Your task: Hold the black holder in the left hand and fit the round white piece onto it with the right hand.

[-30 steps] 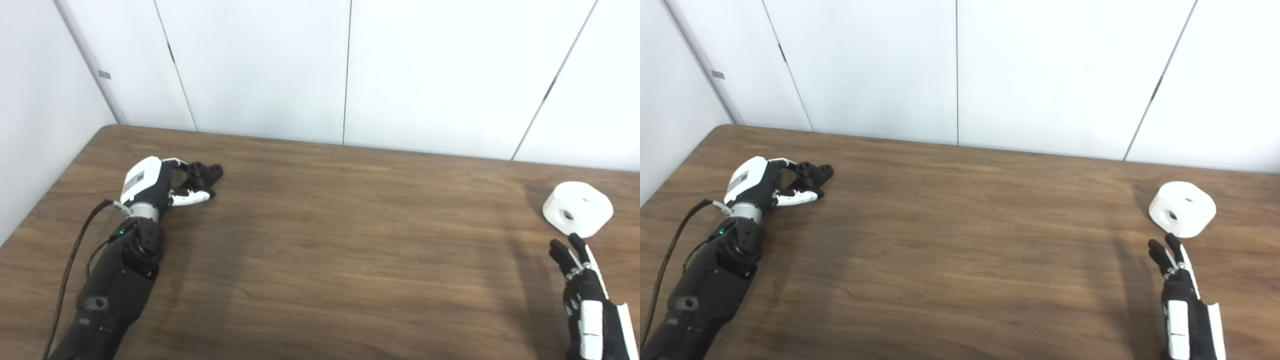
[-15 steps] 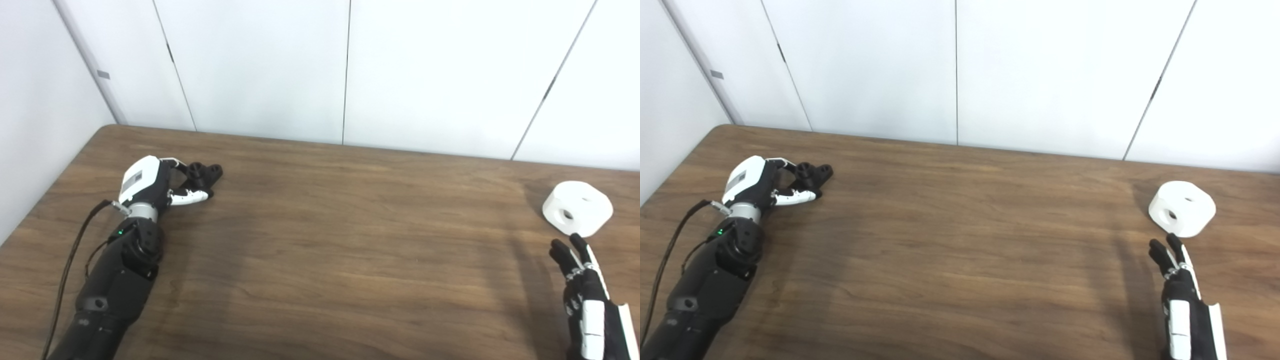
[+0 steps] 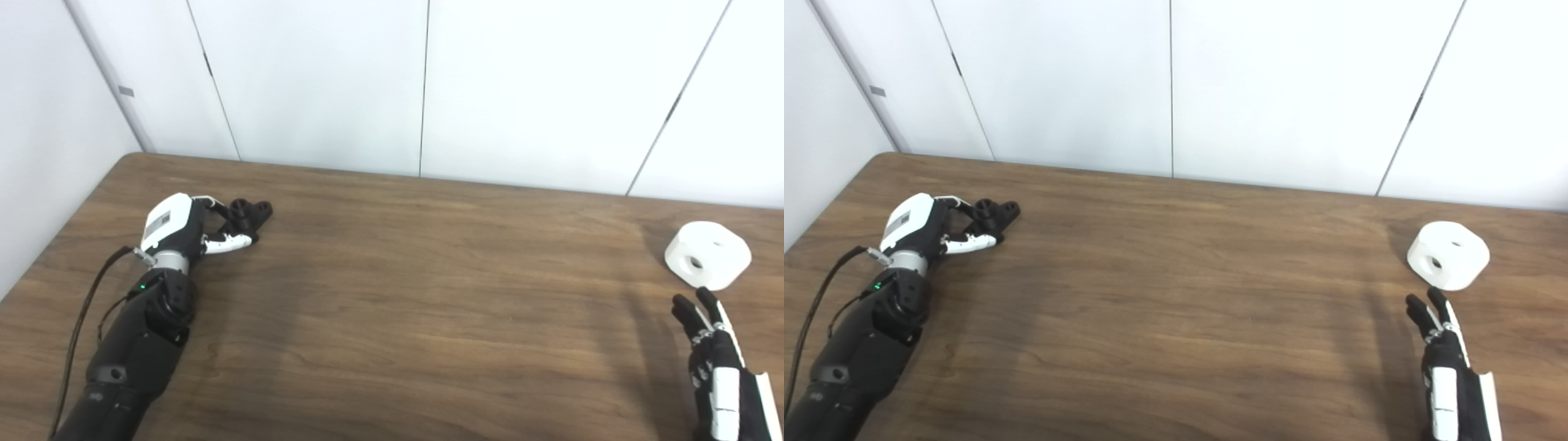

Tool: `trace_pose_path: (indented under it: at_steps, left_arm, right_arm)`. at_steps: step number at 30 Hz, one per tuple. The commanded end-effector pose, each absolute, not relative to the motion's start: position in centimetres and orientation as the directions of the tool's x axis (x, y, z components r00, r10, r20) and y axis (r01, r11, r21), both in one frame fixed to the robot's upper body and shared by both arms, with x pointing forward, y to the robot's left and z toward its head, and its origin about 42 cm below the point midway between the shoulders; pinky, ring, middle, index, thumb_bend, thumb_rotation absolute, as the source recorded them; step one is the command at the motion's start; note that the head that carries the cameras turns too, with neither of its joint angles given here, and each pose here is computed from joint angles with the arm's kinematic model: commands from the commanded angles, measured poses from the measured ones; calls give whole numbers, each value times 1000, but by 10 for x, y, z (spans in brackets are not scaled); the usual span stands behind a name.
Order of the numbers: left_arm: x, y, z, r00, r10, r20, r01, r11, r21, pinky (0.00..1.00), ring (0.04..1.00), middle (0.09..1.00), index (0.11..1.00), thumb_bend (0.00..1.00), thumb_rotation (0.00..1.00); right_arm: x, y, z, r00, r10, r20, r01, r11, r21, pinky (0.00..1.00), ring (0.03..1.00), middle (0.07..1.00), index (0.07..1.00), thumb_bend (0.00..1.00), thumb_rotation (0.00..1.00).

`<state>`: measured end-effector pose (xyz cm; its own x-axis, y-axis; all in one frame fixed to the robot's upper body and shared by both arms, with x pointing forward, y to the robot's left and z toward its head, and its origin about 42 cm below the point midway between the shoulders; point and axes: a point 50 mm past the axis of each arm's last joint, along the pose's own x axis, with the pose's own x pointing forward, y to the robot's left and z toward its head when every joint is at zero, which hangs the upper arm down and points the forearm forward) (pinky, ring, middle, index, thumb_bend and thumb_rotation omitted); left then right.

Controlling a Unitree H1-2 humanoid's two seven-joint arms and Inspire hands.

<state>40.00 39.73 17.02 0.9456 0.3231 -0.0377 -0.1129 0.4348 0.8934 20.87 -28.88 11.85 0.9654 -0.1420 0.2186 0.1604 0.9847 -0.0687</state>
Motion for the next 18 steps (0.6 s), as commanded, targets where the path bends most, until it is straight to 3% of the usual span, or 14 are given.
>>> trace_pose_path:
  at_steps: [1,10,17,18]
  left_arm:
    - [403,409,190,941,338,18,-155,381,911,998,930,836,642,771,232]
    - [401,410,187,938,347,5,-143,372,917,1000,928,839,644,773,237]
    - [402,408,188,936,352,9,-159,399,903,1000,934,835,592,760,202]
    - [403,408,188,936,352,12,-164,405,900,1000,933,830,542,644,138]
  right_arm:
    - [168,-291,86,982,-173,79,179,982,-68,1000,920,883,951,472,1000]
    - [168,-292,86,982,-172,73,177,982,-70,1000,922,888,954,464,1000]
    - [168,-292,86,982,-175,68,180,981,-75,1000,928,888,953,475,1000]
    - [168,-292,86,982,-176,68,181,980,-76,1000,928,886,951,478,1000]
